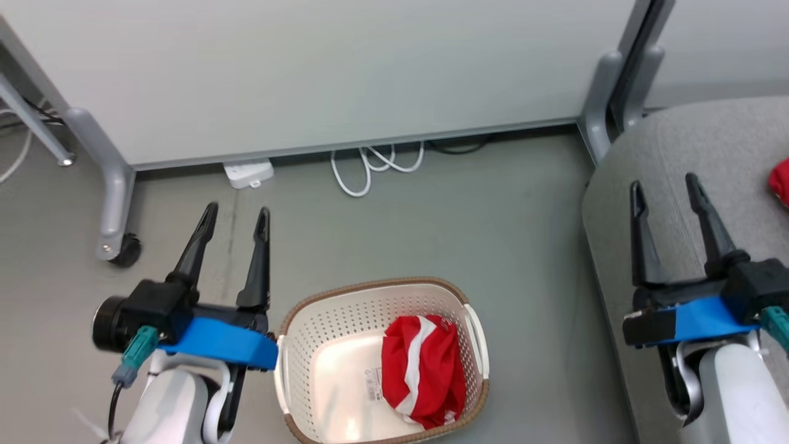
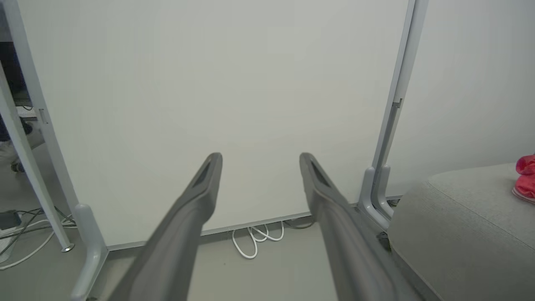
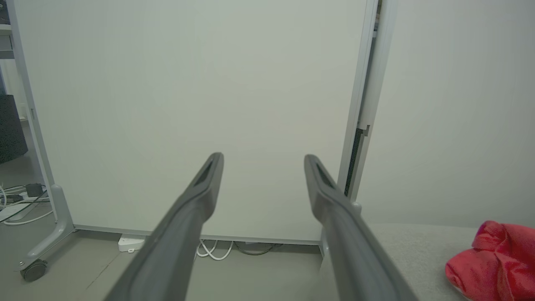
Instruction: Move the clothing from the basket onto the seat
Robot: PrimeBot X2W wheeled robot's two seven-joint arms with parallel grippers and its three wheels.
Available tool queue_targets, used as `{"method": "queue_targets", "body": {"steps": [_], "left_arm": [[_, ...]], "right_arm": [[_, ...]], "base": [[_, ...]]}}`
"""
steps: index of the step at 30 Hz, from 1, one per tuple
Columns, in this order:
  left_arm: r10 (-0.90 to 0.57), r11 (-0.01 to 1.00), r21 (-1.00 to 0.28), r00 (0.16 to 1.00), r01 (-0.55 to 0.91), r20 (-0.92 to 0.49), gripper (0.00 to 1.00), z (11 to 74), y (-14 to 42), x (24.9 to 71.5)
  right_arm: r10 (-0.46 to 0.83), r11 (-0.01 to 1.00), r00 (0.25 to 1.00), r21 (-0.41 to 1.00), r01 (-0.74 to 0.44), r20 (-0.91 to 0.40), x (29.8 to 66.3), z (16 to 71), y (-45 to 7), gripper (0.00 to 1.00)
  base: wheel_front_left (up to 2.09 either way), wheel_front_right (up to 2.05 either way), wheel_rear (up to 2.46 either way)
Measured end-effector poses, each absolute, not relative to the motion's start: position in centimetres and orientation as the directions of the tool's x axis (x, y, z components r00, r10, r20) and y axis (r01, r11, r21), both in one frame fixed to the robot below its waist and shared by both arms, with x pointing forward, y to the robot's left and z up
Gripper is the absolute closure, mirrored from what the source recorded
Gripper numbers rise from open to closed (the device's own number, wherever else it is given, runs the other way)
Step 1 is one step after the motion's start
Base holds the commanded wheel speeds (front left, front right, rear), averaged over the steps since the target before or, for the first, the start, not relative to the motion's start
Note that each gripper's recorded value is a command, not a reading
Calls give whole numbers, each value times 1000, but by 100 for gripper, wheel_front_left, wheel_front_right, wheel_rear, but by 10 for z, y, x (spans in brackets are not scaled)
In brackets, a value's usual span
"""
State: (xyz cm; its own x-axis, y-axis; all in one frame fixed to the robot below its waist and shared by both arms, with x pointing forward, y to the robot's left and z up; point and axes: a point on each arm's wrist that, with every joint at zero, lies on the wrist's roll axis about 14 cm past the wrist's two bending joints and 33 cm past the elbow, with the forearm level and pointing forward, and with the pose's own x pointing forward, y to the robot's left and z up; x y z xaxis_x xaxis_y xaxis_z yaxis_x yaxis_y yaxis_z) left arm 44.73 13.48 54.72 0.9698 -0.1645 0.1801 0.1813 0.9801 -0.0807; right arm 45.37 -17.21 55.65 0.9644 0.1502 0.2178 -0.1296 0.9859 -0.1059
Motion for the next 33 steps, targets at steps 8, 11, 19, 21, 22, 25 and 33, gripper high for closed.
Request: {"method": "queue_targets", "body": {"steps": [8, 11, 19, 21, 22, 25, 33], "left_arm": [[-73, 993, -84, 983, 88, 170, 0, 543, 171, 407], [-60, 993, -87, 984, 75, 169, 0, 541, 176, 395], [-51, 993, -98, 986, 68, 161, 0, 536, 177, 376], [-48, 992, -104, 987, 64, 156, 0, 534, 178, 373], [-49, 992, -105, 987, 65, 153, 0, 533, 177, 372], [-52, 992, -106, 988, 67, 145, 0, 530, 176, 370], [-57, 992, -103, 990, 71, 131, 0, 524, 175, 367]], "right_arm": [[186, 982, 965, -49, -180, 184, 428, 544, -149, 0], [191, 982, 968, -40, -187, 164, 418, 537, -146, 0], [163, 986, 980, 8, -164, 111, 395, 517, -149, 0], [156, 987, 983, 12, -158, 99, 391, 513, -151, 0], [151, 988, 984, 15, -153, 93, 389, 511, -153, 0], [145, 989, 986, 21, -147, 81, 385, 507, -154, 0], [150, 988, 987, 35, -152, 56, 377, 498, -152, 0]], "base": [[0, 0, 0], [0, 0, 0], [0, 0, 0], [0, 0, 0], [0, 0, 0], [0, 0, 0], [0, 0, 0]]}}
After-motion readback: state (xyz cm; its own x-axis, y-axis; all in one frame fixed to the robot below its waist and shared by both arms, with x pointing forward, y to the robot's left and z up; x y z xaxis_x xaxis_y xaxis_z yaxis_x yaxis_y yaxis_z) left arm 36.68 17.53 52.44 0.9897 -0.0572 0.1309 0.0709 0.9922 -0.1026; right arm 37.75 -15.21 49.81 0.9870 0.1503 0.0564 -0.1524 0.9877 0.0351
